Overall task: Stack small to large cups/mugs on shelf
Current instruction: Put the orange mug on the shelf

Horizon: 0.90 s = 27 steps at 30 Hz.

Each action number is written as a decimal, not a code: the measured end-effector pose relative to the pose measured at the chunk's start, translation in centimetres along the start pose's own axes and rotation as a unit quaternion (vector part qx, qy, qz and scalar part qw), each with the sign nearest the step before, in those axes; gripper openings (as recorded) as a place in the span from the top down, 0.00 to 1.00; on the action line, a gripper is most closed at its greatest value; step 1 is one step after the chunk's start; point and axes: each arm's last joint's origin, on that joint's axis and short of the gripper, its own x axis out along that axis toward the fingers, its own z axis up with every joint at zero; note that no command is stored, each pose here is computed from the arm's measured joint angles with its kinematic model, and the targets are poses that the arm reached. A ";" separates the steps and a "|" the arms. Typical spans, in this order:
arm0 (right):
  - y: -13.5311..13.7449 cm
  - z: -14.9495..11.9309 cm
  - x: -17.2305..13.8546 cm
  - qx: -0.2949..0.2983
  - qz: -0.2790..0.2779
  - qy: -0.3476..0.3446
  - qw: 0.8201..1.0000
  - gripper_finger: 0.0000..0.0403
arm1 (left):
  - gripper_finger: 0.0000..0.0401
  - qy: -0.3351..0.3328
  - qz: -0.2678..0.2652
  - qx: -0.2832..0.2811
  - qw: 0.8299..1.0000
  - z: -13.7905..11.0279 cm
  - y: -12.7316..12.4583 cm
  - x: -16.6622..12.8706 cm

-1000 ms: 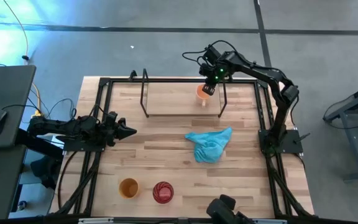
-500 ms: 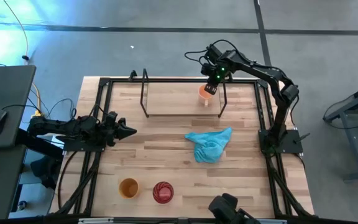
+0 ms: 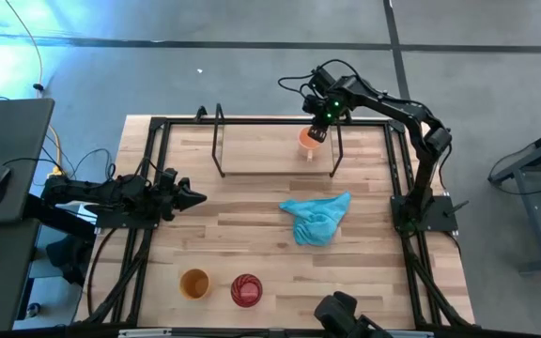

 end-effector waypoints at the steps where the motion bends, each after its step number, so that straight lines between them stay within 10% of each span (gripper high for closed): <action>1: 0.0 0.0 0.0 0.000 0.000 0.000 1.000 1.00 | 0.97 0.000 0.000 0.000 1.000 0.0 0.0 0.0; 27: 0.5 0.1 0.5 -0.003 0.005 0.008 1.000 1.00 | 0.97 0.000 0.000 0.000 1.000 0.0 0.0 0.0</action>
